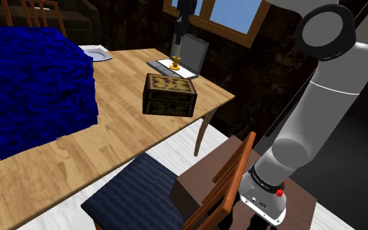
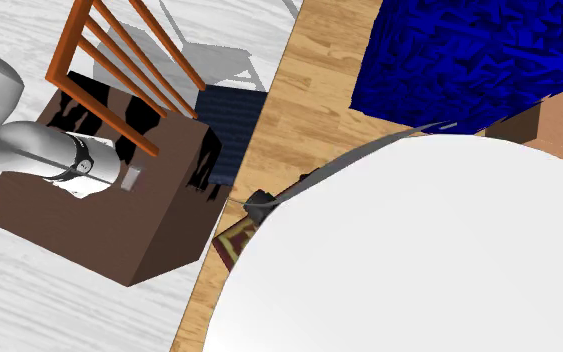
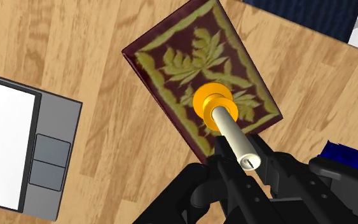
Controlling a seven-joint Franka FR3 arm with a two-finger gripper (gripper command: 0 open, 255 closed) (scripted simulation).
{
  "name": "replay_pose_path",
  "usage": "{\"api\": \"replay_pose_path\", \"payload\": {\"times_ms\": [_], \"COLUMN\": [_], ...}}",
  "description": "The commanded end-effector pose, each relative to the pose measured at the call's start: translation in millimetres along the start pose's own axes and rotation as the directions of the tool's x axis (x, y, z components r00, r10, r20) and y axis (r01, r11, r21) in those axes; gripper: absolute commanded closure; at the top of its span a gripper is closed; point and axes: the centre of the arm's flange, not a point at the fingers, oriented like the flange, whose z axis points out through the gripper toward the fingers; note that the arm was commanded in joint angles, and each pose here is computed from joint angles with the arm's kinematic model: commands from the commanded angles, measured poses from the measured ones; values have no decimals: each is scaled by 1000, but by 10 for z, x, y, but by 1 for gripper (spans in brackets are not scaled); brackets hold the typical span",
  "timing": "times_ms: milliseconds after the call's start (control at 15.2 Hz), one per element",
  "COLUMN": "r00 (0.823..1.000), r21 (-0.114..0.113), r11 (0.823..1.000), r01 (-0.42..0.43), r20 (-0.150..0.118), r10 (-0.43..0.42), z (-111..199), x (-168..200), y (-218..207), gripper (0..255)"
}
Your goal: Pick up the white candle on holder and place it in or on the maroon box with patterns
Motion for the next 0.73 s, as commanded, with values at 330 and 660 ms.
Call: {"api": "replay_pose_path", "payload": {"times_ms": [330,660], "r00": [1000,1000], "r21": [0,0], "r11": [1000,1000], "r01": [0,0], "r20": [-1,-1], "r10": [0,0], "z": [369,633], "x": [-7,-8], "y": [5,6], "gripper": [255,255]}}
